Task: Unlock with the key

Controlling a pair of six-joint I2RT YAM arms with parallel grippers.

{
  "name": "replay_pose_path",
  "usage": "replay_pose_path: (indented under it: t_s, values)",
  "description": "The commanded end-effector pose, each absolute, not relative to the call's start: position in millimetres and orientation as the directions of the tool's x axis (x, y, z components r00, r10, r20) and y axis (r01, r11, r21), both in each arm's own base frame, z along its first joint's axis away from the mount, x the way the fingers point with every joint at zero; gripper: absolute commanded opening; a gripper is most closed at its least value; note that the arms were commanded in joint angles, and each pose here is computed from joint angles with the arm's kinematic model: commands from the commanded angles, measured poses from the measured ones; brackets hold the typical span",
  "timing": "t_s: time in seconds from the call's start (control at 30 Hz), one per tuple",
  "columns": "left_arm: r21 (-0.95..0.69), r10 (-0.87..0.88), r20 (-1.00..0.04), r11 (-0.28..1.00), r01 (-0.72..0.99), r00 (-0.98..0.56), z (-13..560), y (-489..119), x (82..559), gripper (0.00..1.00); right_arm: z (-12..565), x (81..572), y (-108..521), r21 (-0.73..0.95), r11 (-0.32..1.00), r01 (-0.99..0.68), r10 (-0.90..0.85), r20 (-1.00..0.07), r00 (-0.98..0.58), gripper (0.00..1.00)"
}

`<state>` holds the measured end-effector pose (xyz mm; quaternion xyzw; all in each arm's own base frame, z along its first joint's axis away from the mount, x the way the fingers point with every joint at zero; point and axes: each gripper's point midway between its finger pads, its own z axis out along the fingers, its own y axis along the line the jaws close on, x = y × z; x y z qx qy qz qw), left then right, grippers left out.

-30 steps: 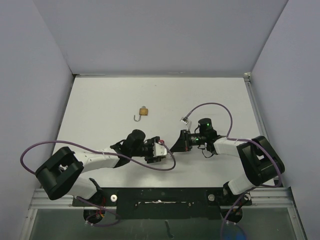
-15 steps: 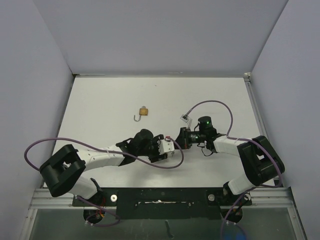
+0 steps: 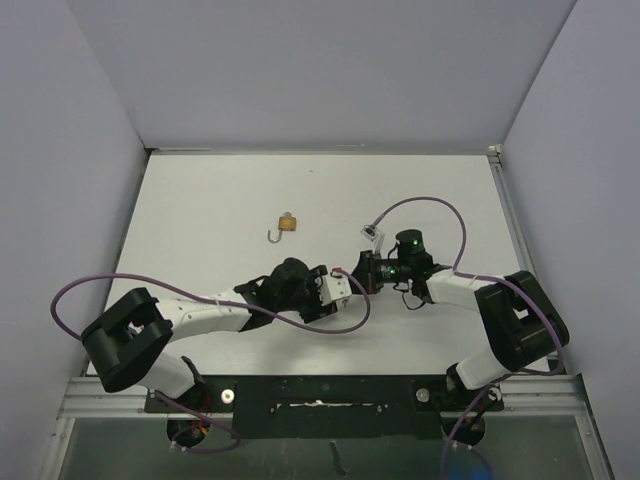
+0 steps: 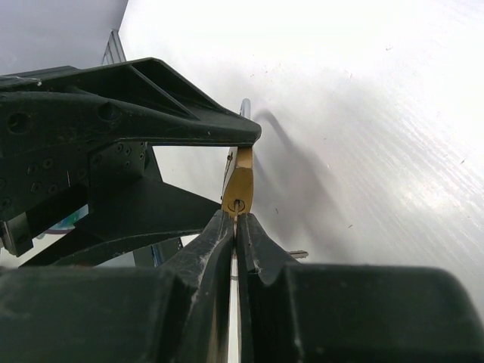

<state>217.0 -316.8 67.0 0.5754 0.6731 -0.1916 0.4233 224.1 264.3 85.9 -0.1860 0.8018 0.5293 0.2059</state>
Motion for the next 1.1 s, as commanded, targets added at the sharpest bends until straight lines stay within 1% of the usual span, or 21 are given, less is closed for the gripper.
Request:
replay_pose_path:
  t_s: [0.0, 0.17, 0.27, 0.6, 1.07]
  values:
    - [0.348, 0.254, -0.931, 0.402, 0.847, 0.262, 200, -364, 251, 0.00, 96, 212, 278, 0.790, 0.287, -0.542, -0.132, -0.528, -0.839, 0.00]
    - [0.357, 0.275, -0.926, 0.408, 0.840, 0.259, 198, -362, 254, 0.00, 93, 214, 275, 0.769, 0.330, -0.548, -0.147, -0.532, -0.834, 0.00]
    - [0.367, 0.278, -0.922, 0.409, 0.835, 0.269, 198, -361, 255, 0.00, 94, 213, 276, 0.774, 0.316, -0.548, -0.145, -0.532, -0.834, 0.00]
    - [0.357, 0.172, -0.934, 0.434, 0.827, 0.313, 227, -368, 254, 0.00, 90, 209, 285, 0.791, 0.297, -0.535, -0.141, -0.518, -0.844, 0.00]
    - [0.333, 0.155, -0.943, 0.446, 0.831, 0.294, 226, -374, 255, 0.00, 90, 208, 285, 0.791, 0.297, -0.535, -0.128, -0.522, -0.843, 0.00]
